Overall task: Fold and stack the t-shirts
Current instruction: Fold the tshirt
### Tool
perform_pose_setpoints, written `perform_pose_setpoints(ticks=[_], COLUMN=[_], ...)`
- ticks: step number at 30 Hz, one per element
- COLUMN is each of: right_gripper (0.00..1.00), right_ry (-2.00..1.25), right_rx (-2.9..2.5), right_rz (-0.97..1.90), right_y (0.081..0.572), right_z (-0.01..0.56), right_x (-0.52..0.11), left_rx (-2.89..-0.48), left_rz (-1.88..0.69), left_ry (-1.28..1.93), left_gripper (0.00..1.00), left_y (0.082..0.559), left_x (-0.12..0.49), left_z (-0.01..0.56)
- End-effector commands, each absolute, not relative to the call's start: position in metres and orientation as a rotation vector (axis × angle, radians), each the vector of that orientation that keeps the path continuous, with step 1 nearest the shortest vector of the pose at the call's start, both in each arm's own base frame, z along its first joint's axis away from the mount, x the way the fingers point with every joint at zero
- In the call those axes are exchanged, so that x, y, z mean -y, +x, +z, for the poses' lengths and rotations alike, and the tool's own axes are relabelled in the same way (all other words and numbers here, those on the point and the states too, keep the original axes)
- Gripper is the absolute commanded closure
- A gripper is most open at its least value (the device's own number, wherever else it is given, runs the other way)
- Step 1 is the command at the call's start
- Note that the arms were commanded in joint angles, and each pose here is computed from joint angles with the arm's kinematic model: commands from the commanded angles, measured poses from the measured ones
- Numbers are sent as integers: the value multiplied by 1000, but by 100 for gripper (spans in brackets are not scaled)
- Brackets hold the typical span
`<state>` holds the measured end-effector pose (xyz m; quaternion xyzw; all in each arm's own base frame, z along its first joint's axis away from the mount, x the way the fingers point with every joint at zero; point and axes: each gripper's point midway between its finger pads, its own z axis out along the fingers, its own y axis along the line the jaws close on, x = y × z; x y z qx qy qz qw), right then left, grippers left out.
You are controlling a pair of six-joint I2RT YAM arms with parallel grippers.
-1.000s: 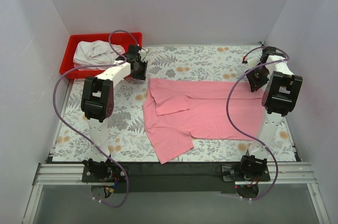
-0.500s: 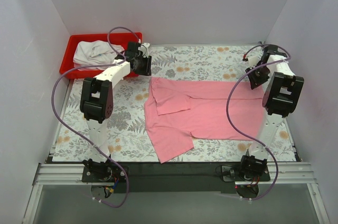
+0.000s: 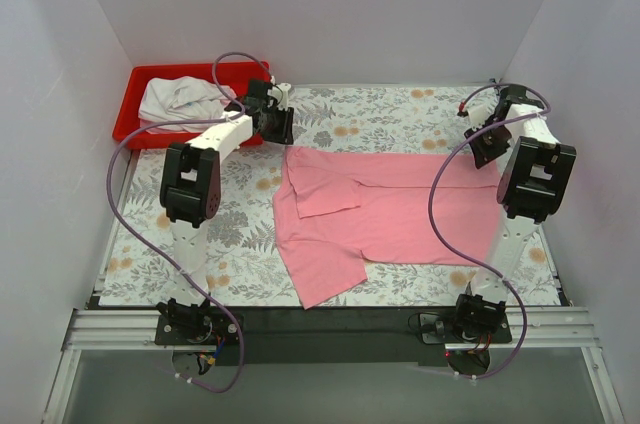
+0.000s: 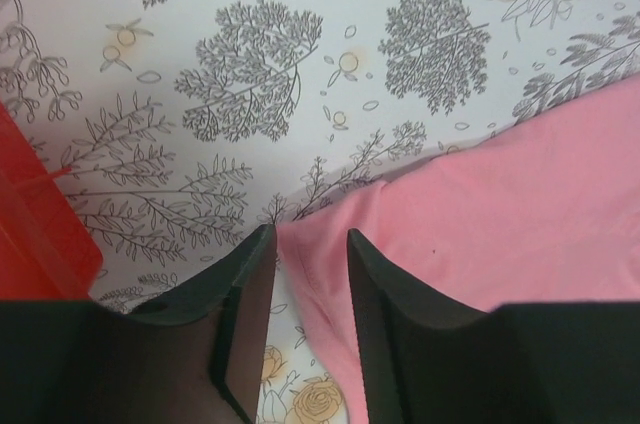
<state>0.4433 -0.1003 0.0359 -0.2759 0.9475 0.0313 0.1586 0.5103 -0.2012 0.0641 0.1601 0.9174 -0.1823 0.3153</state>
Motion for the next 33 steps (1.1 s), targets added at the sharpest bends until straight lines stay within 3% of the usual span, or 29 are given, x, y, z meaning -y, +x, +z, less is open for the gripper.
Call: perform_pose_setpoints(ticks=[1,8,13,18,21,25,33], right_gripper=[67,67,67,67,67,67,67], right_ry=[-837,-827,-816,-829,-828,-828,-835], right_rx=[-2696,-2688,-2685,-2688,-2684,-2686,-2687], right_rz=[55,18,5,-5,-8,-7,-8], right_y=[446,460,466,464,463,463,461], right_z=[34,28,26,26,29,28,29], right_x=[103,105,102,102,102,102,102], left_rx=[-2432,-2453,-2429,-2380,-2344,-2330,-2338], left_rz=[-451,-318,-287,-344,-399,-491,-480], left_ry=[472,472,439,428,418,452,411], left_gripper=[70,100,100,78,70,64,64], left_y=[503,517,533,536,536,534,536], left_x=[197,182,180,188,196,209,207], left_z=[60,47,53,74,90,95,90])
